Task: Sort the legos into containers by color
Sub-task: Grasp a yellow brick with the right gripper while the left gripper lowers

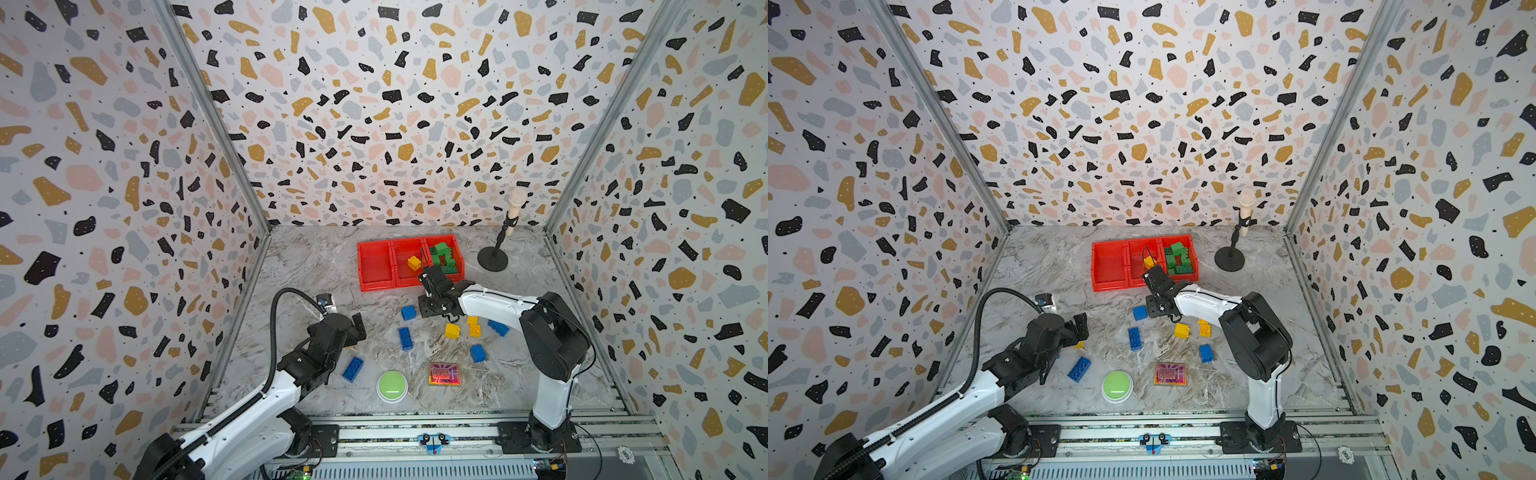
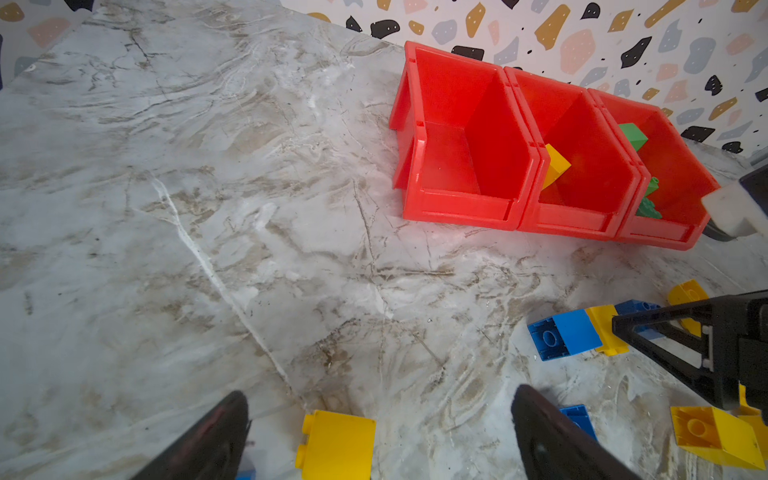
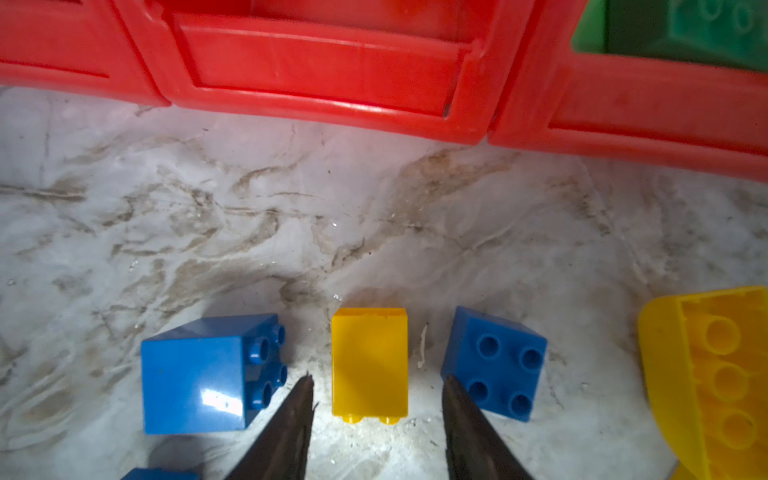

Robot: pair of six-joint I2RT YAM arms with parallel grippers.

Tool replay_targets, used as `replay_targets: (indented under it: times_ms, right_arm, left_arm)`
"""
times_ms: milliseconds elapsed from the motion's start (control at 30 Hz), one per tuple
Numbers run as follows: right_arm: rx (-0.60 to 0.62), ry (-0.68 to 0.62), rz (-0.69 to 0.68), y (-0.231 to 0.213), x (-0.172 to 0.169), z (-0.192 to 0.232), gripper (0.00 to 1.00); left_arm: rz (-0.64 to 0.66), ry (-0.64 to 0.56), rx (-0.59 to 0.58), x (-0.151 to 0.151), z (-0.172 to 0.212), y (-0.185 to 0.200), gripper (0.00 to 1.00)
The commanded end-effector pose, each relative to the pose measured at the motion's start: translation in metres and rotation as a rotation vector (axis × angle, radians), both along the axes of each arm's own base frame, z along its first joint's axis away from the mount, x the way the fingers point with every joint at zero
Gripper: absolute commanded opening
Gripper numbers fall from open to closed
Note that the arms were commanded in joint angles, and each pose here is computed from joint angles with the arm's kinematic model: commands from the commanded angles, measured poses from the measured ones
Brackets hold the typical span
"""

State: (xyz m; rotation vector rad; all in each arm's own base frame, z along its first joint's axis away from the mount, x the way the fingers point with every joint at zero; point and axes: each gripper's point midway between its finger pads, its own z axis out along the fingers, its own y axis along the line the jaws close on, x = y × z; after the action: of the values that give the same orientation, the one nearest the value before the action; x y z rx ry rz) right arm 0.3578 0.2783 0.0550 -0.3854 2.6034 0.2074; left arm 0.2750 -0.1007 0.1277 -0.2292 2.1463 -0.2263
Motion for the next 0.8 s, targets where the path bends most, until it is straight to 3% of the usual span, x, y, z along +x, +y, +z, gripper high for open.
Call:
replay_targets:
  times_ms: [0, 500, 633, 767]
  right_arm:
    - [0.030, -0.018, 0.027, 0.008, 0.002, 0.008, 0.51]
    - [0.003, 0.038, 0.041, 0.007, -0.004, -0.021, 0.50]
    - [-0.005, 0.054, 0.049, 0.007, -0.006, -0.026, 0.31]
    - [0.000, 0.018, 0.049, 0.009, 0.000, -0.007, 0.29]
  left_arm:
    - [0.010, -0.016, -0.032, 0.001, 0.005, 0.000, 1.00]
    - [0.039, 0.026, -0.021, -0.008, -0.012, 0.009, 1.00]
    - [0.042, 0.033, -0.026, -0.009, -0.016, 0.009, 1.00]
    - [0.041, 0.038, -0.020, -0.009, -0.015, 0.009, 1.00]
